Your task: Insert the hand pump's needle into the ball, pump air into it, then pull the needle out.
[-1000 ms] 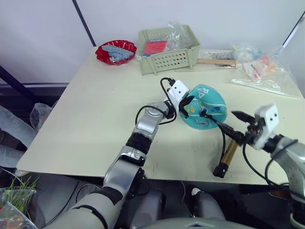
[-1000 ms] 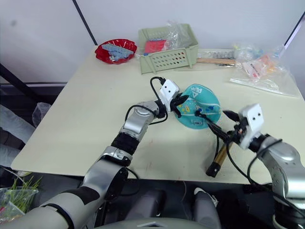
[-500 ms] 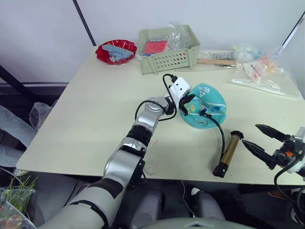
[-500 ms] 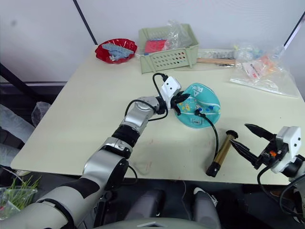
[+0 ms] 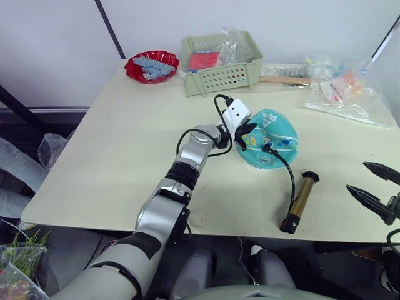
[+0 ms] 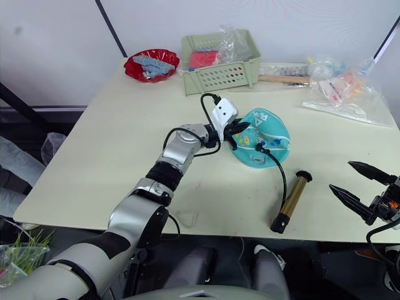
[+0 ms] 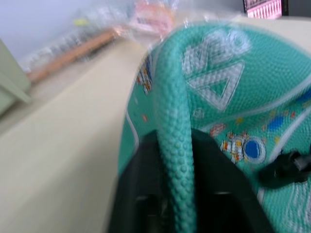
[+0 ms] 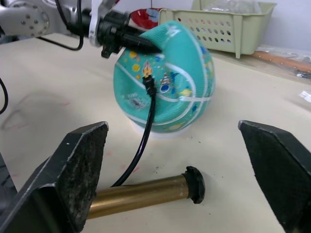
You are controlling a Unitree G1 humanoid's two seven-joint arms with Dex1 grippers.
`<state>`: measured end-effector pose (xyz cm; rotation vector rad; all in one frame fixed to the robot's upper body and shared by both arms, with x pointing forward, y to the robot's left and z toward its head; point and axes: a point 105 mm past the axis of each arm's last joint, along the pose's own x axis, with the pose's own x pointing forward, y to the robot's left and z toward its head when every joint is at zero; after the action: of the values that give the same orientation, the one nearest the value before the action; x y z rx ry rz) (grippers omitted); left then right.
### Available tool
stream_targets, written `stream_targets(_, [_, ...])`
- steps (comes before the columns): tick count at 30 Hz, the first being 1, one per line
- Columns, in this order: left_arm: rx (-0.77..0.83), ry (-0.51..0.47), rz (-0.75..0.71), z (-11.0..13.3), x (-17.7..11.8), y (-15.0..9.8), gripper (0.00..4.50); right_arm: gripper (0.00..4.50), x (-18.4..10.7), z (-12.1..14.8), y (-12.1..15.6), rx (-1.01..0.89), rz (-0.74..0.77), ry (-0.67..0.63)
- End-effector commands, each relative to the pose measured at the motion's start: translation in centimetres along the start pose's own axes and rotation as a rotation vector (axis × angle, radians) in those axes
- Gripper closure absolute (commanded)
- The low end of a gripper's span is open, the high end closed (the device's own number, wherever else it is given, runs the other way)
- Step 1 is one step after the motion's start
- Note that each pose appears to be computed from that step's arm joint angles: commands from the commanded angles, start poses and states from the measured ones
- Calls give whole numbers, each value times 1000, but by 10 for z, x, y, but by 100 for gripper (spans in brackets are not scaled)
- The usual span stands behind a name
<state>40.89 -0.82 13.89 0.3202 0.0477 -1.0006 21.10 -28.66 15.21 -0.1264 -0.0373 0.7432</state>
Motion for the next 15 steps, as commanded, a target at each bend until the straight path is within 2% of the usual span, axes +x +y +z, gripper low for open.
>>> stream_targets(1, [-19, -10, -35, 3, 0, -6, 189, 0, -5, 13, -2, -49, 0, -28])
stream_targets(2, [-19, -19, -31, 6, -1, -4, 133, 0, -5, 13, -2, -50, 2, -26])
stream_targets(3, [-18, -26, -28, 8, -2, -3, 104, 0, -5, 13, -2, -51, 3, -24])
stream_targets(4, [-27, -73, -23, 20, -5, -2, 55, 0, -5, 12, -1, -53, 3, -21])
stream_targets(6, [-34, -143, -16, 39, -10, 0, 3, 0, -6, 10, -1, -55, 1, -17])
stream_targets(10, [-15, -214, -7, 61, -18, 1, 3, 0, -8, 9, -1, -59, 0, -13])
stream_targets(15, [-18, -235, -12, 70, -28, 2, 3, 0, -5, 9, 1, -55, 15, -17])
